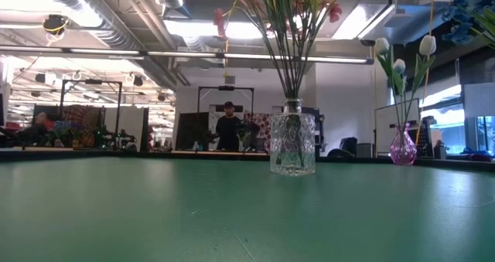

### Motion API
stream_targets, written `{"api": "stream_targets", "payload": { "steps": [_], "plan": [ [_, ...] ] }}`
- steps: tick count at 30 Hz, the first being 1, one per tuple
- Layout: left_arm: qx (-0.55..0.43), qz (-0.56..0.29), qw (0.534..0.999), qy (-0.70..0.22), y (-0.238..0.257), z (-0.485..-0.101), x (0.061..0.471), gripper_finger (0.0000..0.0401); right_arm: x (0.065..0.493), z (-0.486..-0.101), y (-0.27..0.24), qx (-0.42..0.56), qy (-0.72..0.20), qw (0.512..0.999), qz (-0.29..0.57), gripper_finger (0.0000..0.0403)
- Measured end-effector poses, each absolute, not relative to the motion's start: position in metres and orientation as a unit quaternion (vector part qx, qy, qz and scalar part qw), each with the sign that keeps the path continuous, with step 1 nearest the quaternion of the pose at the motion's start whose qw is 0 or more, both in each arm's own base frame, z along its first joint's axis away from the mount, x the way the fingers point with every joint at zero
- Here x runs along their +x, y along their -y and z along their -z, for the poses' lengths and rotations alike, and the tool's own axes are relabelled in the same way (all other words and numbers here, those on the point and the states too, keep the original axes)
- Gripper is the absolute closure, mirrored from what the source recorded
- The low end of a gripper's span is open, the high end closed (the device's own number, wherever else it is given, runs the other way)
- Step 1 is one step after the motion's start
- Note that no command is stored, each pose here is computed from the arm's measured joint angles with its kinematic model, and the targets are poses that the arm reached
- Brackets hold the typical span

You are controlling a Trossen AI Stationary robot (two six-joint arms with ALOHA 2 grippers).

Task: Sort flowers into vase by color
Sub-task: Put the blue flowers into the red vase

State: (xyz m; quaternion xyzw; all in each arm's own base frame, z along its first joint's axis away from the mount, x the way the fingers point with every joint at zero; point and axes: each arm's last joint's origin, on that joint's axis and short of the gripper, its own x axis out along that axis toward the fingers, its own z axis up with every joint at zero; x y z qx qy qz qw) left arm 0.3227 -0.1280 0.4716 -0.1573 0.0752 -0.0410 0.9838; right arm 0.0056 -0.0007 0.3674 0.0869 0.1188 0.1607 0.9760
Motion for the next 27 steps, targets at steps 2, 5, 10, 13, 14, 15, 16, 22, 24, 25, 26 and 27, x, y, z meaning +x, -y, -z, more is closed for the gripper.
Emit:
{"api": "stream_targets", "payload": {
  "steps": [2,5,10,13,14,15,16,22,24,25,26,27],
  "plan": [
    [-0.143,0.045,0.986,-0.077,0.13,-0.471,0.322,0.0271,0.01,-0.359,-0.003,0.082,-0.138,0.972,-0.173,0.0389],
    [-0.126,0.048,0.988,-0.079,0.131,-0.471,0.321,0.0271,0.015,-0.35,-0.005,0.075,-0.155,0.968,-0.181,0.0389],
    [-0.122,0.047,0.988,-0.088,0.131,-0.468,0.321,0.0271,0.024,-0.335,-0.009,0.051,-0.176,0.968,-0.172,0.0389],
    [-0.119,0.045,0.987,-0.094,0.131,-0.467,0.321,0.0271,0.03,-0.324,-0.012,0.038,-0.195,0.966,-0.164,0.0389],
    [-0.117,0.042,0.987,-0.1,0.13,-0.466,0.321,0.0271,0.031,-0.32,-0.013,0.036,-0.201,0.965,-0.164,0.0389],
    [-0.116,0.04,0.987,-0.104,0.128,-0.465,0.322,0.0271,0.032,-0.316,-0.013,0.034,-0.206,0.964,-0.163,0.0389],
    [-0.114,0.036,0.987,-0.109,0.127,-0.464,0.322,0.0271,0.033,-0.313,-0.013,0.032,-0.209,0.964,-0.163,0.0389],
    [-0.129,0.012,0.983,-0.13,0.114,-0.46,0.326,0.0271,0.027,-0.314,-0.01,0.026,-0.161,0.975,-0.152,0.0389],
    [-0.133,0.019,0.982,-0.133,0.113,-0.459,0.326,0.0271,0.023,-0.331,-0.007,0.036,-0.105,0.982,-0.155,0.0389],
    [-0.134,0.024,0.982,-0.134,0.113,-0.459,0.326,0.0271,0.02,-0.34,-0.006,0.042,-0.076,0.984,-0.158,0.0389],
    [-0.133,0.028,0.982,-0.135,0.113,-0.459,0.326,0.0271,0.015,-0.35,-0.003,0.049,-0.052,0.985,-0.16,0.0389],
    [-0.132,0.029,0.982,-0.135,0.114,-0.459,0.326,0.0271,0.01,-0.358,-0.001,0.054,-0.033,0.985,-0.161,0.0389]
  ]
}}
